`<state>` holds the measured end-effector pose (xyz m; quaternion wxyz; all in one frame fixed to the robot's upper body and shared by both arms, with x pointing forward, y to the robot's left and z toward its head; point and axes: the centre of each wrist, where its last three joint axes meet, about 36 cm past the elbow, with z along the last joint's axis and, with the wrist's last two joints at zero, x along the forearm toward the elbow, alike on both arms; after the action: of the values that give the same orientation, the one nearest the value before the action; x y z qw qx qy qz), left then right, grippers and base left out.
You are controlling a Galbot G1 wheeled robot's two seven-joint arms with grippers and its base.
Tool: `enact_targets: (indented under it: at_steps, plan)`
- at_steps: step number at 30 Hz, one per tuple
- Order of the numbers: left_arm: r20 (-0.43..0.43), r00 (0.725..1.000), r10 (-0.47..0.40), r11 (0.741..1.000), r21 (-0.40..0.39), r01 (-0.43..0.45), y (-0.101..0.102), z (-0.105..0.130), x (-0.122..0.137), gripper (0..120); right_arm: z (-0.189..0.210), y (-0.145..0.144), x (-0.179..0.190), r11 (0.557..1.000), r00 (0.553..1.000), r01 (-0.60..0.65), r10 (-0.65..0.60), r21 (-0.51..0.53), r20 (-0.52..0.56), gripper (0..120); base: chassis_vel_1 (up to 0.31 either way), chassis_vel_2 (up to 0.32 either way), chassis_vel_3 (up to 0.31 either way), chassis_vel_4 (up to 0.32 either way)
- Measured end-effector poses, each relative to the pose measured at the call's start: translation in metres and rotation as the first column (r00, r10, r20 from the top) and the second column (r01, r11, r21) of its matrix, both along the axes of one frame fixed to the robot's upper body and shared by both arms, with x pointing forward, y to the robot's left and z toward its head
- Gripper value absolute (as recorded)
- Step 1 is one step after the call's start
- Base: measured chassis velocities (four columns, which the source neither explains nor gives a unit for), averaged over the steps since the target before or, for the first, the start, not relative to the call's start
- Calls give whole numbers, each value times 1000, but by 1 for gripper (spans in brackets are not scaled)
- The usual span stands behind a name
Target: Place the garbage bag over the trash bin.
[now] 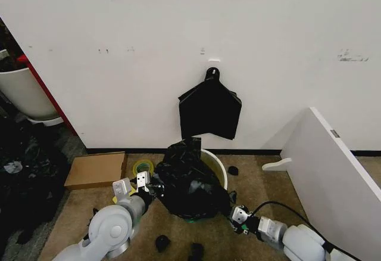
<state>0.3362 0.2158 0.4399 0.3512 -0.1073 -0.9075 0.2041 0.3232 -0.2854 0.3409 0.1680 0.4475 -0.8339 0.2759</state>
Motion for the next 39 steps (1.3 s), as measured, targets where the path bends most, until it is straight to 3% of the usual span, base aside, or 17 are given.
enact_targets:
  at_steps: [5, 8, 17, 27, 30, 32, 36, 39]
  plan:
    - [10, 1000, 10, 1000, 20, -10, 0, -5, 3, 4, -4, 3, -6, 998, 998, 5, -9, 70, 63, 0, 0, 0, 0, 0]
    - [11, 999, 45, 999, 27, -45, 1, -9, 10, 4, 4, 4, -13, 993, 994, -31, 19, 113, 109, 11, 0, 0, 0, 0]
    - [19, 996, 89, 996, 13, -90, 1, -6, 27, 4, 10, -5, -26, 985, 977, -142, 123, 98, 173, 45, 0, 0, 0, 0]
    - [22, 992, 124, 992, 23, -125, 8, -4, 36, 4, 17, -27, -28, 977, 977, -151, 123, 152, 175, 82, 0, 0, 0, 0]
    - [27, 991, 134, 991, 25, -135, 9, -3, 39, 4, 26, -30, -27, 975, 976, -149, 118, 167, 185, 89, 0, 0, 0, 0]
    - [34, 989, 144, 989, 26, -145, 9, -2, 42, 4, 39, -34, -29, 975, 974, -130, 92, 182, 205, 98, 0, 0, 0, 0]
    - [36, 988, 152, 988, 33, -154, 8, 0, 42, 4, 64, -12, -50, 980, 975, -6, -38, 198, 219, 100, 0, 0, 0, 0]
    - [28, 988, 152, 987, 41, -153, 2, 1, 39, 4, 93, 30, -66, 959, 921, 226, -267, 169, 285, 100, 0, 0, 0, 0]
